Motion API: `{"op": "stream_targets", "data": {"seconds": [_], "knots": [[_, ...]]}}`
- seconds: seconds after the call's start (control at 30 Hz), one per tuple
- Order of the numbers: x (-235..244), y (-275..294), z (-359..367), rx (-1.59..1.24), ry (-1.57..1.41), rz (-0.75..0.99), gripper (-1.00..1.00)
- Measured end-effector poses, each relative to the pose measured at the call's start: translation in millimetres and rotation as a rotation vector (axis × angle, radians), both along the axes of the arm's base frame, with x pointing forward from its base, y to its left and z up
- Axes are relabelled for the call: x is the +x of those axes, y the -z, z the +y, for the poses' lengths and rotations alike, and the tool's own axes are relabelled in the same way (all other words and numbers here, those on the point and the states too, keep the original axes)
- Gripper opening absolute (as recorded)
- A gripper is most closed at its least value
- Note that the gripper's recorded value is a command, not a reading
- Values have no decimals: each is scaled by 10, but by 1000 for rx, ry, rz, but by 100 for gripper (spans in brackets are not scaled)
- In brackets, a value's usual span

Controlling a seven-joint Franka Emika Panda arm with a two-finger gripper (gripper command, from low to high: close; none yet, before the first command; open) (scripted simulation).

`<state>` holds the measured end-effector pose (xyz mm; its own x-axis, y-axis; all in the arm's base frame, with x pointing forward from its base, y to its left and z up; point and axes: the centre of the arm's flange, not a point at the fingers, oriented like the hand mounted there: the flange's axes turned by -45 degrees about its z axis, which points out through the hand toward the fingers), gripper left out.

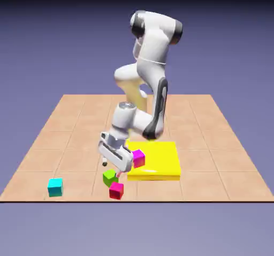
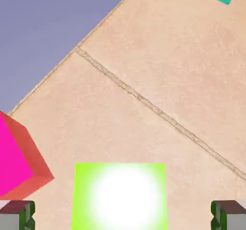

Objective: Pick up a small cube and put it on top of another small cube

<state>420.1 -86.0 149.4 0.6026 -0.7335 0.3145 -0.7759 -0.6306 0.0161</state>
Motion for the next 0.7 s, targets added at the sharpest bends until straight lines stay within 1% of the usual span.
{"op": "stream_targets", "data": {"seconds": [0.23, 0.27, 0.33, 0.7], "knots": [[23, 305, -24, 21, 7, -3, 0], [24, 309, -24, 22, 8, -3, -100], [24, 309, -23, 22, 7, -3, -100], [-22, -169, 34, 2, 1, -2, -100]]}}
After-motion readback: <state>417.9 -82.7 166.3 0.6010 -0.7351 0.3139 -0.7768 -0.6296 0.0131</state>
